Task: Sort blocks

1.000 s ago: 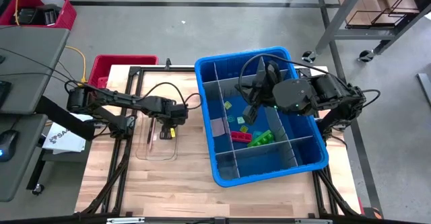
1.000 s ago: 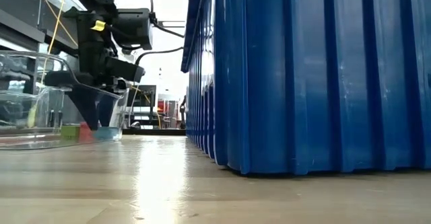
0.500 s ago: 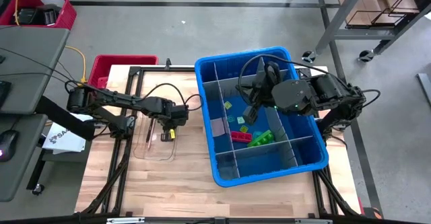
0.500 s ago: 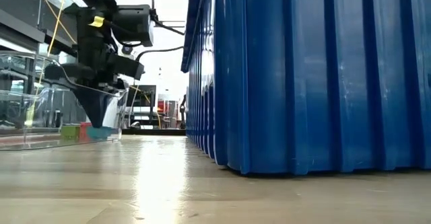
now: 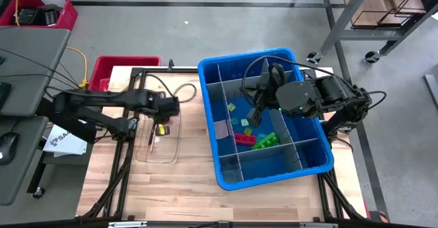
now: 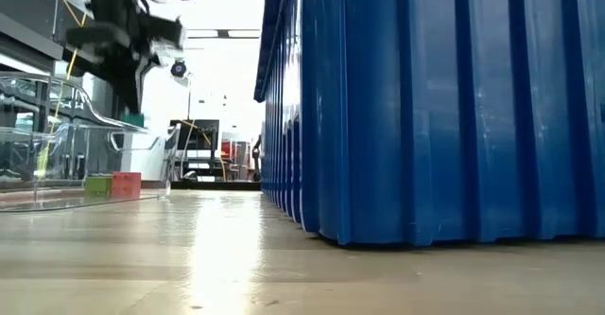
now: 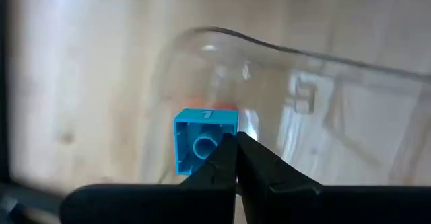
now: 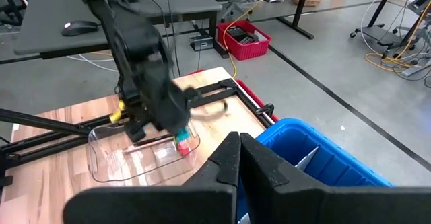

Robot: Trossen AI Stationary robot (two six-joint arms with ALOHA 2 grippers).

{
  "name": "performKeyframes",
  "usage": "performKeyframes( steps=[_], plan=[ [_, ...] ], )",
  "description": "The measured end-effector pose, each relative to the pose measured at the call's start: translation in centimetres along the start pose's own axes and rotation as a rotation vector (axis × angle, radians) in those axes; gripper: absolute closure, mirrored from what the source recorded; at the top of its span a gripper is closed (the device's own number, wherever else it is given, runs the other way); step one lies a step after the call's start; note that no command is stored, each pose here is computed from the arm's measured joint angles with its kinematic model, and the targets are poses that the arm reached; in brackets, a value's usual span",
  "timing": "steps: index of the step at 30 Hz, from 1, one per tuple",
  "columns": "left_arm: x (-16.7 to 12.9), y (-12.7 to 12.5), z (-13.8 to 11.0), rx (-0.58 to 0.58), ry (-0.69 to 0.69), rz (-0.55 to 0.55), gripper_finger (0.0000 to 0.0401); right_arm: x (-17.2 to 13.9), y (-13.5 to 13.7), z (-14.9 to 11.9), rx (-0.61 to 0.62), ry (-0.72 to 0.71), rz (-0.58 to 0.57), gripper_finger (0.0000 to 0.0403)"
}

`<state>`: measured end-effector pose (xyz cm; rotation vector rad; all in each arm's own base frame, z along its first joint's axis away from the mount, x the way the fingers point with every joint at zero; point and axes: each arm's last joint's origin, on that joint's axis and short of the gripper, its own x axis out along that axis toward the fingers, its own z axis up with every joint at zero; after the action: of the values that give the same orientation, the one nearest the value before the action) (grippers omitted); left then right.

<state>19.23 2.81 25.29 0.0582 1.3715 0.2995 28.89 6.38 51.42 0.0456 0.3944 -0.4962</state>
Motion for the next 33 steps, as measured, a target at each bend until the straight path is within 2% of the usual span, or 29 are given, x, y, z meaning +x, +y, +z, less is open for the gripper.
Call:
performKeyframes(
  steps=[3, 6, 10, 18, 21, 24, 28, 33],
  plan=[
    [-2.6, 0.7, -0.2, -0.164, -0.132, 0.035, 0.0401, 0.0, 0.0, 0.0, 0.001, -0.001, 0.000, 0.0403],
    [-4.8, 1.1, 1.1, -0.281, -0.338, -0.001, 0.0401, -0.1, -0.1, 0.0, -0.004, -0.002, 0.000, 0.0403],
    [-5.8, 0.5, 5.0, -0.247, -0.475, -0.028, 0.0401, -0.1, -0.1, 0.0, -0.006, -0.003, -0.002, 0.0403],
    [-7.6, -1.7, 17.1, -0.077, -0.778, -0.054, 0.0401, -0.2, -0.1, 0.3, 0.017, -0.027, 0.007, 0.0403],
    [-7.8, -2.0, 19.8, 0.010, -0.817, -0.077, 0.0401, -0.2, -0.1, 0.3, 0.025, -0.026, 0.012, 0.0403],
    [-6.3, -2.3, 21.6, 0.034, -0.783, -0.068, 0.0396, -0.2, -0.1, 0.3, 0.025, -0.025, 0.017, 0.0403],
    [-4.0, -2.2, 22.9, -0.054, -0.717, -0.138, 0.0362, -0.2, -0.1, 0.3, 0.025, -0.024, 0.018, 0.0403],
    [-3.7, -2.1, 23.1, -0.133, -0.698, -0.198, 0.0288, -0.2, -0.1, 0.3, 0.020, -0.022, 0.024, 0.0403]
  ],
)
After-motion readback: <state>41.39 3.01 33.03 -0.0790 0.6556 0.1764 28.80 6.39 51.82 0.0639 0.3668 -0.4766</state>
